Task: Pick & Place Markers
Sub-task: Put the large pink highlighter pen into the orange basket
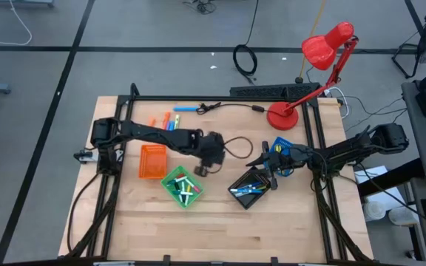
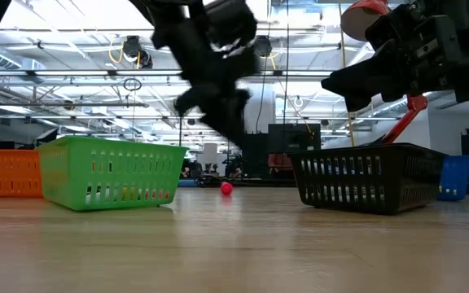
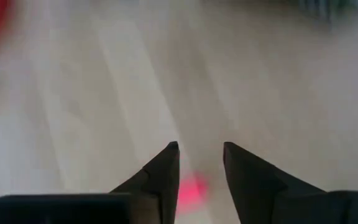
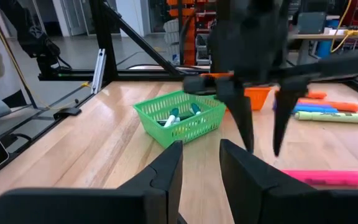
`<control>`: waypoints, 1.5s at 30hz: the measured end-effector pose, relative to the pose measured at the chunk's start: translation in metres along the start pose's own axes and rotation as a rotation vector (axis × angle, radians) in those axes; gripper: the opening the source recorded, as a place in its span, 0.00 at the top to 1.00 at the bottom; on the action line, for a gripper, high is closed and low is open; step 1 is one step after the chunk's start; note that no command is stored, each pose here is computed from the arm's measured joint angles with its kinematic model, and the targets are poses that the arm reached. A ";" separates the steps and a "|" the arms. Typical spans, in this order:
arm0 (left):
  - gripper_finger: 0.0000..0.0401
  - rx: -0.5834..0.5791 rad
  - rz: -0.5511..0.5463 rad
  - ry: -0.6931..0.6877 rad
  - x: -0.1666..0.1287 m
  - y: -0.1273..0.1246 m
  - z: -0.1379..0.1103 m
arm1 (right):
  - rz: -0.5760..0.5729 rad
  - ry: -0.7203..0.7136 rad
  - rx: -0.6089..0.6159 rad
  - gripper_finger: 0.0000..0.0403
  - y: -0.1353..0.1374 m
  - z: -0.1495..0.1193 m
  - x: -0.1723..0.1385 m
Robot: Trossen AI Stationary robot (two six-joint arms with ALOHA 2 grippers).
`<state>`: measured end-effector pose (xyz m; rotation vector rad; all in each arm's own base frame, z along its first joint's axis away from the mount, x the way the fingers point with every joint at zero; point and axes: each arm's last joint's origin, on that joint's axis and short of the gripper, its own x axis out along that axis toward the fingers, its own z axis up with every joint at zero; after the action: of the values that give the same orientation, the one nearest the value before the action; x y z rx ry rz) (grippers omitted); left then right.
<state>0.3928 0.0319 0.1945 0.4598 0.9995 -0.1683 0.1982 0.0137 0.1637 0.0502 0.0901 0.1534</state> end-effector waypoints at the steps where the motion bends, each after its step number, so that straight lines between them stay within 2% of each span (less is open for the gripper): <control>1: 0.69 -0.018 0.018 -0.068 0.003 0.005 0.004 | 0.000 0.000 0.000 0.77 0.000 0.000 0.000; 3: 0.72 -0.044 0.082 -0.135 0.008 0.018 0.006 | 0.000 -0.002 0.000 0.77 0.000 0.000 0.000; 7: 0.78 -0.083 0.142 -0.143 0.023 0.037 -0.004 | -0.001 -0.002 0.000 0.77 0.000 0.000 0.000; 13: 0.85 -0.265 0.062 -0.059 0.057 0.057 -0.042 | 0.000 -0.005 0.000 0.77 0.000 0.001 0.000; 17: 0.91 -0.297 0.053 0.048 0.063 0.059 -0.058 | -0.001 -0.001 0.000 0.77 0.000 0.000 0.000; 20: 0.95 -0.293 0.106 0.123 0.047 0.060 -0.059 | 0.000 -0.001 0.000 0.77 0.000 0.000 0.000; 25: 0.99 -0.382 0.207 0.150 -0.010 0.065 -0.050 | 0.000 0.000 0.000 0.77 0.000 0.000 0.000; 29: 0.89 -0.617 0.240 0.158 -0.049 0.065 -0.053 | 0.000 -0.002 0.000 0.77 0.000 0.000 0.000; 34: 0.67 -0.772 0.063 0.105 -0.060 0.060 -0.054 | 0.000 -0.001 0.000 0.77 0.000 0.000 0.000; 36: 0.58 -0.777 0.044 0.119 -0.053 0.051 -0.050 | -0.001 -0.001 0.000 0.77 0.000 0.000 0.000; 40: 0.44 -0.714 0.106 0.210 -0.024 0.035 -0.044 | -0.001 0.000 0.000 0.77 0.000 0.000 0.000; 43: 0.39 -0.698 0.190 0.285 -0.003 0.028 -0.046 | 0.000 -0.001 0.000 0.77 0.000 0.000 0.000; 45: 0.38 -0.705 0.195 0.352 0.008 0.028 -0.055 | 0.000 -0.001 -0.001 0.77 0.000 0.000 0.000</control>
<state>0.3643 0.0819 0.1708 -0.0691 1.2694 0.4479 0.1983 0.0137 0.1638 0.0497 0.0887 0.1530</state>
